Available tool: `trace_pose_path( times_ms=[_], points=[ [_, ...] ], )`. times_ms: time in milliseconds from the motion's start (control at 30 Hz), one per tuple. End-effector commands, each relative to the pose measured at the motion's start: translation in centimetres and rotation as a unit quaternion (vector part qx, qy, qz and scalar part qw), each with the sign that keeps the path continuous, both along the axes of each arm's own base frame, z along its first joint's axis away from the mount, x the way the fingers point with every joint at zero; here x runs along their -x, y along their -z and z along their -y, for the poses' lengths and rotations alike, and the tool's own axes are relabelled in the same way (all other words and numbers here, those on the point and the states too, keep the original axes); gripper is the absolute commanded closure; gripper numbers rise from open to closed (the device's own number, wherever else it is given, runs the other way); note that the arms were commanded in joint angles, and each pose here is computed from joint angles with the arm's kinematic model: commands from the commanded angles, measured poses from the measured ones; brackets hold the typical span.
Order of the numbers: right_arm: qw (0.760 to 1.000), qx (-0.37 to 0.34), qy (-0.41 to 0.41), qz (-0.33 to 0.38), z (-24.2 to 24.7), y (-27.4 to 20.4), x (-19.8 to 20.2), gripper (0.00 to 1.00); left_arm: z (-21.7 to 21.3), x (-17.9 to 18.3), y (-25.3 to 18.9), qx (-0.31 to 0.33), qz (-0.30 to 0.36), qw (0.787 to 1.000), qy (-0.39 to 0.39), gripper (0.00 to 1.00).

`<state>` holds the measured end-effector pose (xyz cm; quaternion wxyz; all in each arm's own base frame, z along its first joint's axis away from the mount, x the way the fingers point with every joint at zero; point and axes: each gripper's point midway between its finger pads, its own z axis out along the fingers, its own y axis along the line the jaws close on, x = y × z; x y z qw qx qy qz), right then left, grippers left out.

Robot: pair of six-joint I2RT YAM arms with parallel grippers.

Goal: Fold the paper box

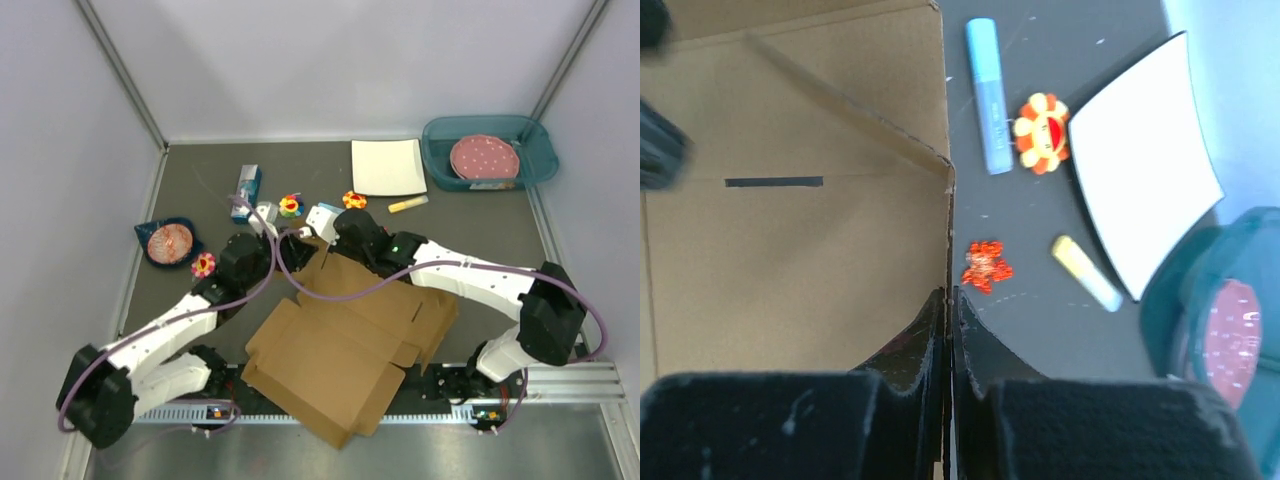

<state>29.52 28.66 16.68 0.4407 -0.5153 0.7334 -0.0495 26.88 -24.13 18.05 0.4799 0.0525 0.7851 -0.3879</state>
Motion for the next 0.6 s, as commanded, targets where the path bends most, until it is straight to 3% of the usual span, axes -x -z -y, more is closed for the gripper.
trace_pose_path(
  times_ms=[0, 33, 167, 433, 567],
  points=[
    [0.995, -0.008, 0.009, 0.097, -0.1, -5.0, -1.3, 1.00, -4.4, -0.8, -3.5, 0.005, 0.054, 0.992, -0.112, 0.47],
    [0.994, -0.002, 0.005, 0.106, 0.1, -5.5, -1.3, 1.00, -5.8, -1.2, -3.9, 0.001, 0.063, 0.987, -0.149, 0.39],
    [0.991, 0.011, 0.005, 0.131, 0.7, -6.5, -1.3, 1.00, -8.7, -1.3, -4.9, -0.005, 0.084, 0.973, -0.214, 0.33],
    [0.974, 0.094, -0.018, 0.206, 1.4, -4.9, -0.7, 1.00, -8.6, -2.1, -1.8, -0.019, 0.074, 0.972, -0.223, 0.35],
    [0.966, 0.098, -0.001, 0.241, 1.9, -4.9, -1.1, 1.00, -7.4, -2.4, -0.6, -0.013, 0.079, 0.977, -0.198, 0.38]
  ],
)
